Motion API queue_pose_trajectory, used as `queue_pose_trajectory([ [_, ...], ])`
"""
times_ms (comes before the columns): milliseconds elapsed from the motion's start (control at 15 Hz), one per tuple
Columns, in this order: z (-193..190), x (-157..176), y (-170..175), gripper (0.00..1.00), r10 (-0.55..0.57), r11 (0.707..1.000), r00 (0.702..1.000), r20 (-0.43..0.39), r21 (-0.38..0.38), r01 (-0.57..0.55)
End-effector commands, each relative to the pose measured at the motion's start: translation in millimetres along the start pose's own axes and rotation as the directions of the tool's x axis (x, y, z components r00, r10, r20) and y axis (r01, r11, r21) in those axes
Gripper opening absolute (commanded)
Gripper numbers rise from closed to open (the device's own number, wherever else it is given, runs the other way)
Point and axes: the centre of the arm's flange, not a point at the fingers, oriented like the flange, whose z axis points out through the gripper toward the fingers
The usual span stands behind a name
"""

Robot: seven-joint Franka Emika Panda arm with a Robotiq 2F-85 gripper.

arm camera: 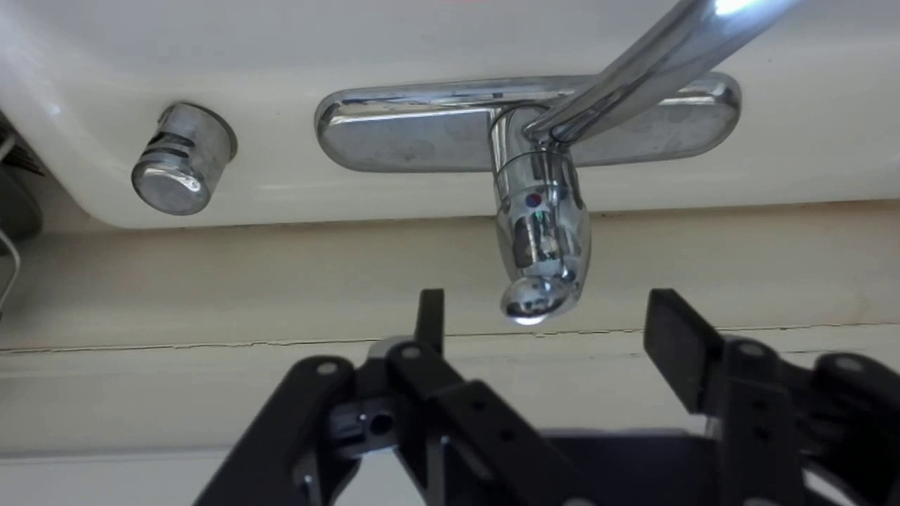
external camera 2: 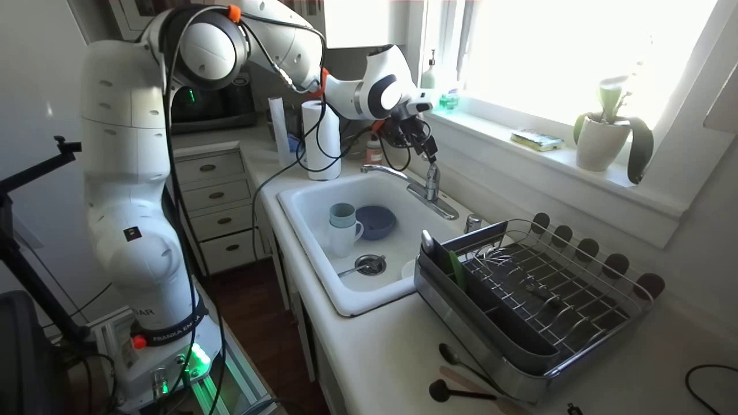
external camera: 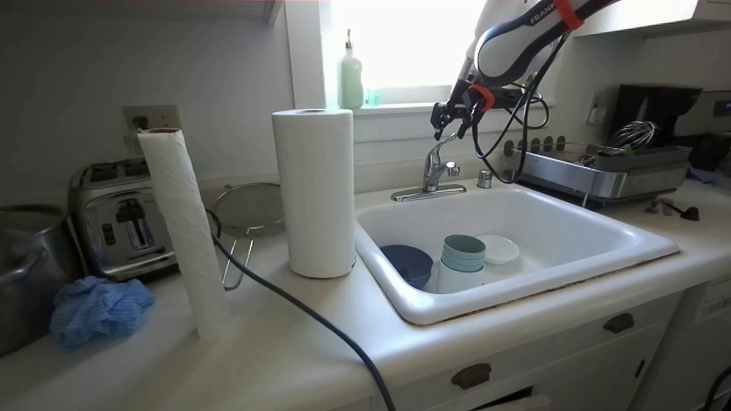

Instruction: Move the tap nozzle to the left

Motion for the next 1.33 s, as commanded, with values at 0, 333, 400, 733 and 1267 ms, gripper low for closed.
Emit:
queue_pose_trajectory([
  [0, 8.1, 9.4, -6.8, 0.52, -0.012, 1.000, 1.000, 0.004, -0.016, 0.012],
  [333, 7.4, 4.7, -17.4, 0.10, 0.002, 1.000, 0.997, 0.073, -0.007, -0.001],
  [400, 5.9, 4.1, -21.9, 0.05, 0.013, 1.000, 0.997, 0.081, -0.004, -0.012],
  [733, 5.4, 1.8, -41.8, 0.07, 0.118, 0.993, 0.982, 0.150, -0.033, -0.115],
  [1267, 11.8, 14.4, -73.5, 0.07, 0.450, 0.893, 0.873, 0.187, -0.115, -0.436],
])
